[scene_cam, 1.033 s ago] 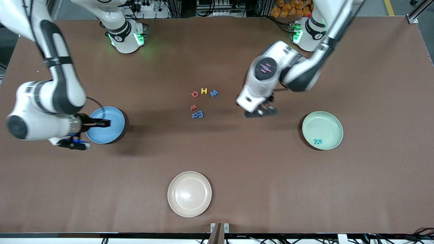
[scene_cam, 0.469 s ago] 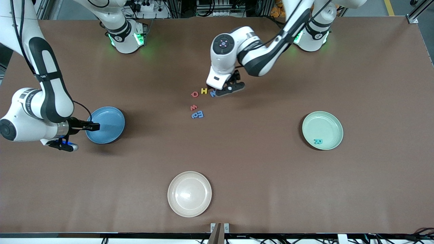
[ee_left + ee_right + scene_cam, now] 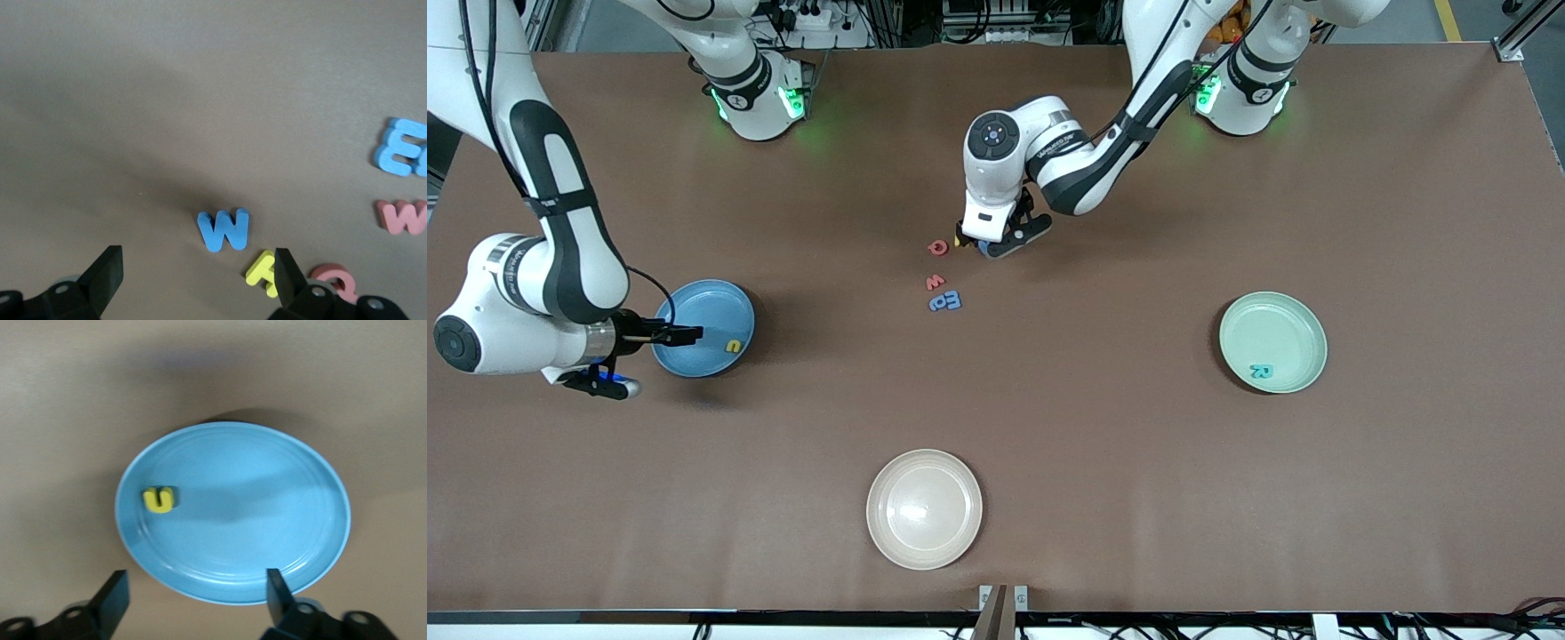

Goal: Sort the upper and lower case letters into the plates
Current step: 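Grasp the blue W with the left gripper while the right gripper returns, then carry the blue W to the green plate and release it with the left gripper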

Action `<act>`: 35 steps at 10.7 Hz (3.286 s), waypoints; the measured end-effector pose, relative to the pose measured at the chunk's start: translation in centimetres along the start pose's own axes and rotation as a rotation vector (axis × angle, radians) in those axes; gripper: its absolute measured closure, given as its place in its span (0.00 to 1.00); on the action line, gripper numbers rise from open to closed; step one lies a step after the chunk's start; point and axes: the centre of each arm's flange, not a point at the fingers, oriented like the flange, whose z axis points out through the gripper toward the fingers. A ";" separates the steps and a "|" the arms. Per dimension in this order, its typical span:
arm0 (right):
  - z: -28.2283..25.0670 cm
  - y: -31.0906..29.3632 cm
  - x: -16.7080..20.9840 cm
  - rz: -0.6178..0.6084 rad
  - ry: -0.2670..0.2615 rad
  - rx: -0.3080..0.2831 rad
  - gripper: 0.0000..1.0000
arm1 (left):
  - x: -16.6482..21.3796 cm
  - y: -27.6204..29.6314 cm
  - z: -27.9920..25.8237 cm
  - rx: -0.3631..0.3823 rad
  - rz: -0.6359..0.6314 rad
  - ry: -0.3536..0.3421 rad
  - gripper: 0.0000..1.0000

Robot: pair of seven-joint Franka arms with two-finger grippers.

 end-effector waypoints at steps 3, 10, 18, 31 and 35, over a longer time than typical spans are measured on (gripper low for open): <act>-2.1 -8.3 -1.6 0.064 0.016 -0.033 0.00 | -0.8 0.0 2.0 0.000 -0.042 0.058 0.02; 0.2 -26.2 -7.5 0.452 0.101 -0.018 0.00 | -1.4 0.5 4.1 -0.026 -0.029 0.055 0.08; 7.9 -34.1 -9.1 0.716 0.141 0.066 0.00 | -1.1 1.3 4.2 -0.051 -0.026 0.059 0.58; 16.8 -40.5 -12.1 0.783 0.144 0.096 0.00 | 36.0 -11.3 -13.6 0.047 0.443 0.211 0.58; 18.1 -40.8 -12.6 0.787 0.138 0.080 0.00 | 40.9 -17.2 -11.3 0.103 0.592 0.145 0.58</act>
